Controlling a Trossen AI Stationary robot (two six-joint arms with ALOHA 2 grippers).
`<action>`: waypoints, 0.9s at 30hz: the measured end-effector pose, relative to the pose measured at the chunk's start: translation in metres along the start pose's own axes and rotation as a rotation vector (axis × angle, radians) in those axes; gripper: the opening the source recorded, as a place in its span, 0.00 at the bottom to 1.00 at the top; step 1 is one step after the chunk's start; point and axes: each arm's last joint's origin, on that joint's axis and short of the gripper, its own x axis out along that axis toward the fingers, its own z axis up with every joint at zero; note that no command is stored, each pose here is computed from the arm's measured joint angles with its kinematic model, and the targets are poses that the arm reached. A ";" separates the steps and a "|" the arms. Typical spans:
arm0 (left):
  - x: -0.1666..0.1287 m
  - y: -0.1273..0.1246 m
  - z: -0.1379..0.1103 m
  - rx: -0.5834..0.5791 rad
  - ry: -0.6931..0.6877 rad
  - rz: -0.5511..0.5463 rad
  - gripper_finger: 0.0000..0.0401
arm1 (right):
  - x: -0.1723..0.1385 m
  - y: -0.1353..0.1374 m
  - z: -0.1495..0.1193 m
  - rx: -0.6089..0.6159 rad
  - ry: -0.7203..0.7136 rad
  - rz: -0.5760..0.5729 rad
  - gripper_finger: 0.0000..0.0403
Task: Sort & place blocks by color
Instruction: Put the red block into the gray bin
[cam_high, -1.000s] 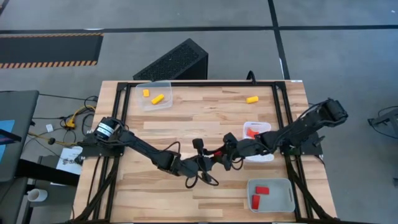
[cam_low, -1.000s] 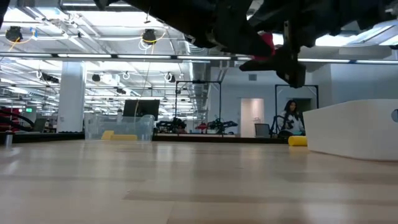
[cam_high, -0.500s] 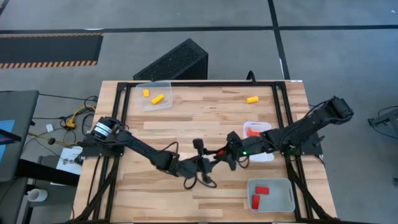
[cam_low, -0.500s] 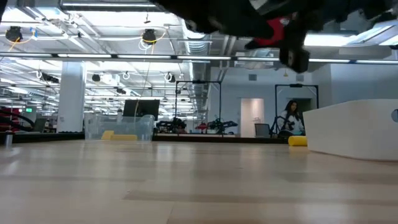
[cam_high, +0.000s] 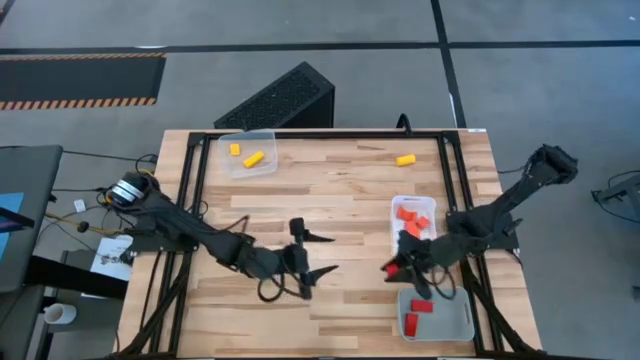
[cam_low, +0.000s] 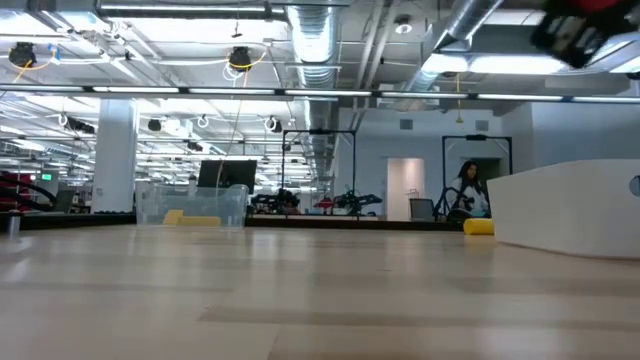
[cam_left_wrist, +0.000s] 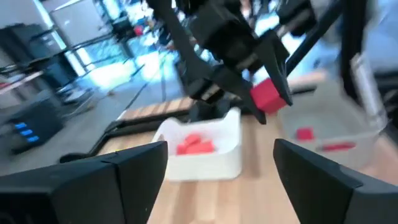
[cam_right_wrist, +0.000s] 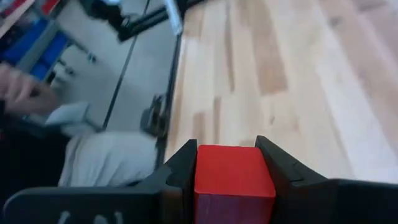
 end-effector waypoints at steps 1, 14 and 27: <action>-0.004 0.003 -0.004 -0.024 -0.033 -0.023 0.69 | -0.004 0.004 -0.005 -0.001 0.021 0.016 0.31; -0.044 0.042 -0.080 -0.367 -0.380 -0.079 0.61 | -0.011 0.035 -0.076 0.257 0.352 -0.058 0.31; -0.046 0.043 -0.084 -0.385 -0.383 -0.080 0.61 | 0.016 0.036 -0.133 0.427 0.685 -0.240 0.39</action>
